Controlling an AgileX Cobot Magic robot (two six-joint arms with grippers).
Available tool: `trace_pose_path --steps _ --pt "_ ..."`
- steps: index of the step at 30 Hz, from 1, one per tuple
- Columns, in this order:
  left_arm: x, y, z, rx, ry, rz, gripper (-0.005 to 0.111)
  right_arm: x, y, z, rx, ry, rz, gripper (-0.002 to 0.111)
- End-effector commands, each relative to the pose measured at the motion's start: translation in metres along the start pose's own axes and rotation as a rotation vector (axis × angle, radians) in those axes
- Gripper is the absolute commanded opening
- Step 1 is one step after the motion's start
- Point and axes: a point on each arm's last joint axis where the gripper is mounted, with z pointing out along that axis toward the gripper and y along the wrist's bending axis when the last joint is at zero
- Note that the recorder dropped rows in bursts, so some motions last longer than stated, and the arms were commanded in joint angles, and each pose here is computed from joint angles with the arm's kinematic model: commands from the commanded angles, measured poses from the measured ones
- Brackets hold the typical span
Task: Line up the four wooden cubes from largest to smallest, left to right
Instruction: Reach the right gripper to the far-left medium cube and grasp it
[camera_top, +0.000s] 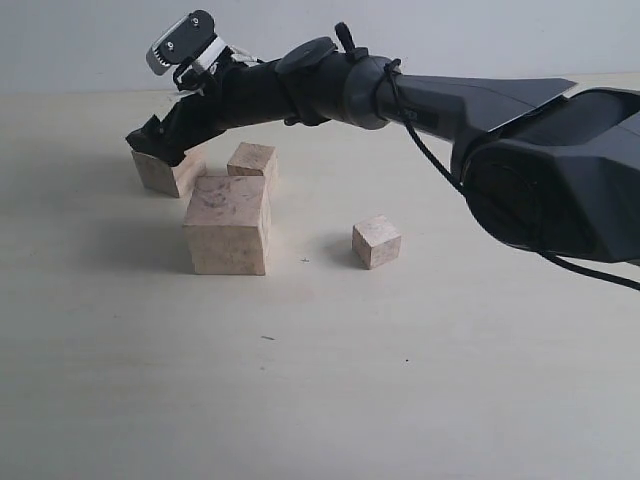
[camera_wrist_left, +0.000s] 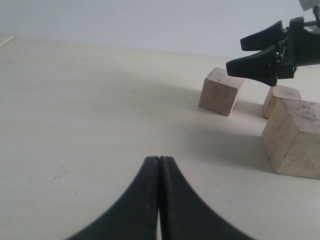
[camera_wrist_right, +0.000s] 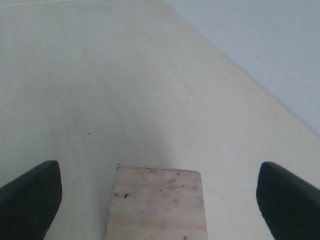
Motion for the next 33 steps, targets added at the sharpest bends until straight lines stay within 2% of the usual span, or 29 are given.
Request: trace_pose_path --steps 1,7,17,19,20,22,23,30,33 --pt "-0.001 0.0 0.0 0.005 -0.015 -0.001 0.0 0.001 -0.003 -0.001 0.005 -0.007 -0.001 0.105" --pt "-0.001 0.0 0.0 0.005 -0.015 -0.001 0.0 0.005 -0.003 0.002 0.003 0.001 0.003 0.105" --pt "-0.001 0.0 0.0 0.005 -0.015 -0.001 0.0 0.036 -0.004 0.015 0.016 0.049 0.033 0.105" --pt "-0.001 0.0 0.0 0.005 -0.015 -0.001 0.0 0.041 -0.005 0.017 0.026 0.056 0.036 0.101" --pt "-0.001 0.0 0.0 0.005 -0.015 -0.001 0.0 0.041 -0.005 0.017 0.029 0.057 0.037 0.098" --pt "-0.001 0.0 0.0 0.005 -0.015 -0.001 0.0 0.041 -0.005 0.017 0.032 0.055 0.04 0.082" --pt "-0.001 0.0 0.0 0.005 -0.015 -0.001 0.0 0.04 -0.005 0.017 0.032 0.053 0.043 0.068" --pt "-0.001 0.0 0.0 0.005 -0.015 -0.001 0.0 0.023 -0.005 0.01 0.025 0.028 0.024 0.002" --pt "-0.001 0.0 0.0 0.005 -0.015 -0.001 0.0 0.007 -0.005 0.003 0.025 0.003 0.009 0.0"
